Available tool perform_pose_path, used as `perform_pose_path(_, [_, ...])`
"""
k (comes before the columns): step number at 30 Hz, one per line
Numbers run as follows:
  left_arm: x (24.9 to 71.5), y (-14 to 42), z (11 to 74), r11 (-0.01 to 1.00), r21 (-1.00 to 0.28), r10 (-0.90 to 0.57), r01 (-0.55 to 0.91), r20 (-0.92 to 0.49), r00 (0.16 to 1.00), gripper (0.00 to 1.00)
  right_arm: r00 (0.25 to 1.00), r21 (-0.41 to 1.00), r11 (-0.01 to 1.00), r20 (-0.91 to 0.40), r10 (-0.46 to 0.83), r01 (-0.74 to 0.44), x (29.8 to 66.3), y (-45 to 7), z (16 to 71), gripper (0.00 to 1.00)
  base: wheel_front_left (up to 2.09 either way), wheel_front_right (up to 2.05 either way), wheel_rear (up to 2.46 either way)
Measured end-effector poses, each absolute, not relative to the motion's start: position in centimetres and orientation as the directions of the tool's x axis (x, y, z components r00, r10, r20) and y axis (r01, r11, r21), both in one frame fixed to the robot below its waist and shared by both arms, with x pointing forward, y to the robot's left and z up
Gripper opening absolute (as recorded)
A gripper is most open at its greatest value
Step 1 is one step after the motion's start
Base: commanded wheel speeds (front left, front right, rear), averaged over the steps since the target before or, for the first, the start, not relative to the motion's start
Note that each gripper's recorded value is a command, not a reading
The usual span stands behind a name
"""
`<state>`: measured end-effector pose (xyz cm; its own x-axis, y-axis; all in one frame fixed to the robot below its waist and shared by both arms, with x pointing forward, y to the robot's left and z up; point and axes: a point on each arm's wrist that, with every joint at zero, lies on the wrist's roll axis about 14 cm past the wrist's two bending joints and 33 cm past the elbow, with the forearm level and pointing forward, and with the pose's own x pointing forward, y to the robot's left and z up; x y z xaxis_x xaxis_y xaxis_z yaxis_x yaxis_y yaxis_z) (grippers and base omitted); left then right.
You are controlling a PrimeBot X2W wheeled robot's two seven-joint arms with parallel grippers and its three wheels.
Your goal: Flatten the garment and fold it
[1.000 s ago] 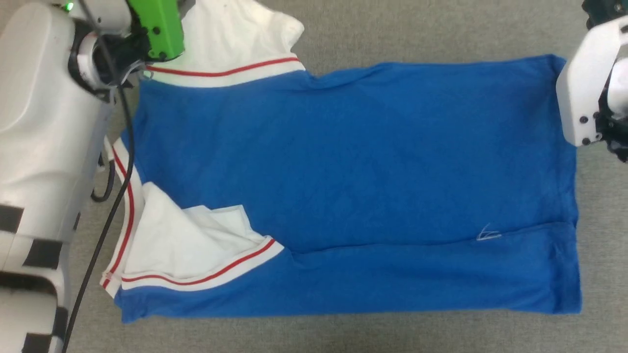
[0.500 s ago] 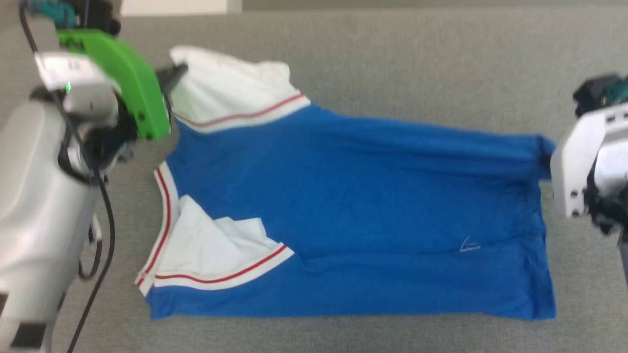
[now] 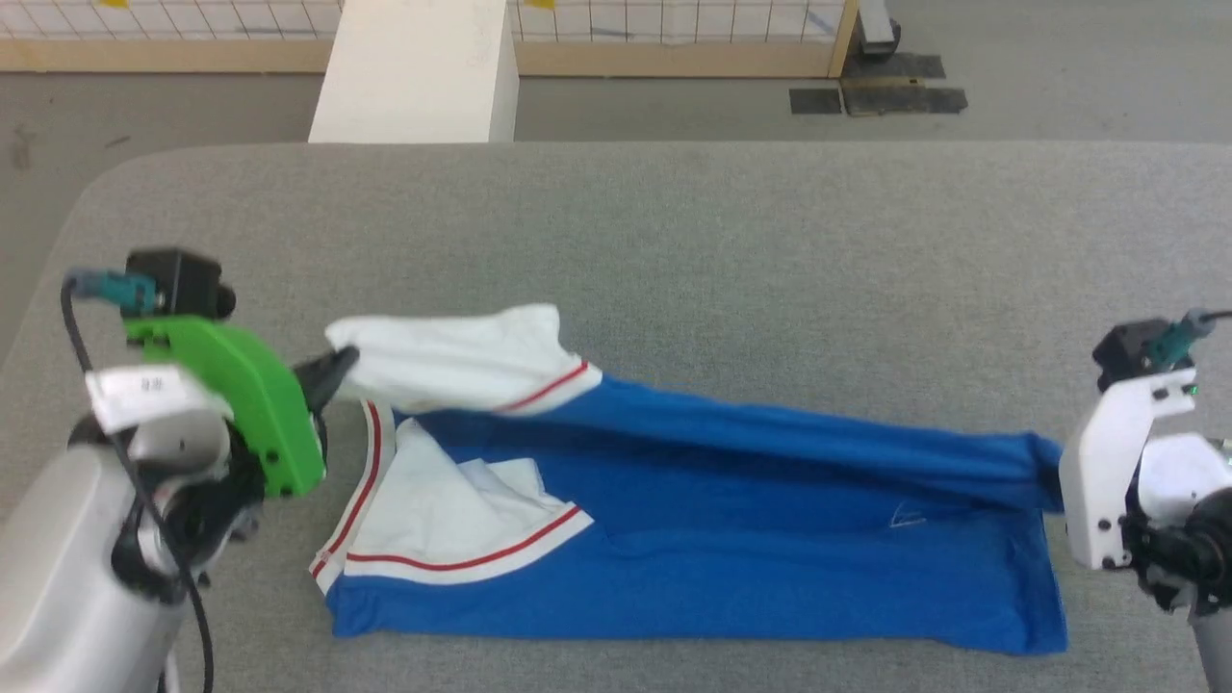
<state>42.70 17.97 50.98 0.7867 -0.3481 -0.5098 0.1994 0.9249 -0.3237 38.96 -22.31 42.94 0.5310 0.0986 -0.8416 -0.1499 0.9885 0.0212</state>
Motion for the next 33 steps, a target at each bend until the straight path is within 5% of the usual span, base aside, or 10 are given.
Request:
perform_pose_path(20, [33.9,18.2,38.9,0.871,-0.475,-0.325,-0.126,-0.749,0.577,0.0,0.403,0.058,0.986,-0.908,0.117,-0.155,35.4,-21.3,38.1,0.0,0.0,0.0,0.0])
perform_pose_path(21, [33.9,18.3,38.8,0.871,-0.475,-0.324,-0.128,-0.75,0.577,0.33,0.409,0.06,0.986,-0.905,0.119,-0.154,35.5,-21.3,38.1,0.22,0.0,0.0,0.0])
perform_pose_path(22, [33.9,18.3,38.7,0.871,-0.474,-0.322,-0.131,-0.751,0.576,0.9,0.415,0.061,0.986,-0.902,0.12,-0.153,35.5,-21.2,38.1,0.94,0.0,0.0,0.0])
perform_pose_path(23, [34.1,18.4,38.8,0.87,-0.474,-0.319,-0.132,-0.747,0.583,1.0,0.421,0.062,0.987,-0.899,0.121,-0.151,35.5,-21.2,38.1,1.0,0.0,0.0,0.0])
perform_pose_path(33, [36.3,19.7,43.8,0.895,-0.443,-0.287,-0.051,-0.66,0.694,1.0,0.573,0.089,0.987,-0.806,0.15,-0.133,36.9,-21.6,42.5,1.0,0.0,0.0,0.0])
